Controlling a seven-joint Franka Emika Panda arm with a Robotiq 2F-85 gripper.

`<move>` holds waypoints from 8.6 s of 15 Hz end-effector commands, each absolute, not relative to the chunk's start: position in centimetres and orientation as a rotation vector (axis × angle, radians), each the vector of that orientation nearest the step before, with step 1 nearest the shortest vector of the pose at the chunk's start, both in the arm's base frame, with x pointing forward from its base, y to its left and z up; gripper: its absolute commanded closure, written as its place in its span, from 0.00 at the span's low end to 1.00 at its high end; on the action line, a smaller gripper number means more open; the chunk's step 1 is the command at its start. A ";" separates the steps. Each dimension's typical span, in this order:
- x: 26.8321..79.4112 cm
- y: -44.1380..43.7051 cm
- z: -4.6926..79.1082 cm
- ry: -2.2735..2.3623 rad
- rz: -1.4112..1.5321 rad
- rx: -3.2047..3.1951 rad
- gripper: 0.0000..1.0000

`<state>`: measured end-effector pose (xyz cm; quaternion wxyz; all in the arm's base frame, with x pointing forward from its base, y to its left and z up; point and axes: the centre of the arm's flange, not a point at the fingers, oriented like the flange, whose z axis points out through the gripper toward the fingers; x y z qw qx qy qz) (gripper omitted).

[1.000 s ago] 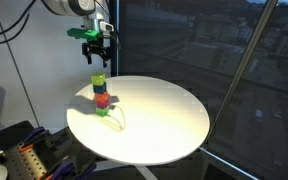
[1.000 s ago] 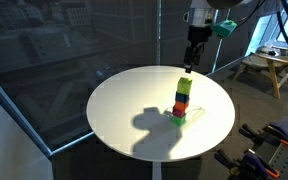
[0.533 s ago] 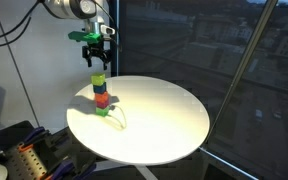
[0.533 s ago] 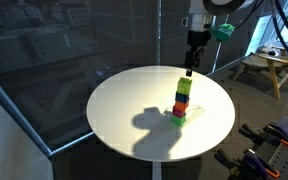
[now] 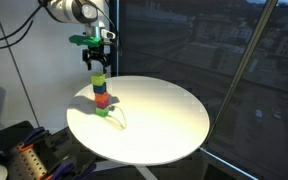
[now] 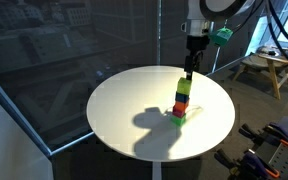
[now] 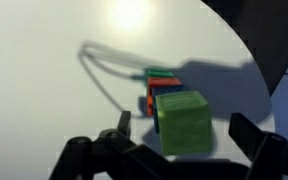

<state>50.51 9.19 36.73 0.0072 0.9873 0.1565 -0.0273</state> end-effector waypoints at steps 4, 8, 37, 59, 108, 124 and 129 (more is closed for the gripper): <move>51.4 9.5 36.2 0.511 -0.087 3.067 0.00; 51.6 9.6 35.7 0.509 -0.102 3.066 0.00; 53.3 10.5 32.3 0.532 -0.154 3.049 0.34; 56.2 7.4 38.9 0.329 0.005 3.093 0.76; 61.3 -4.2 25.0 -0.134 -0.174 3.086 0.51; 62.0 -4.4 21.9 -0.131 -0.151 3.083 0.76; 62.2 -4.7 20.3 -0.138 -0.154 3.082 0.76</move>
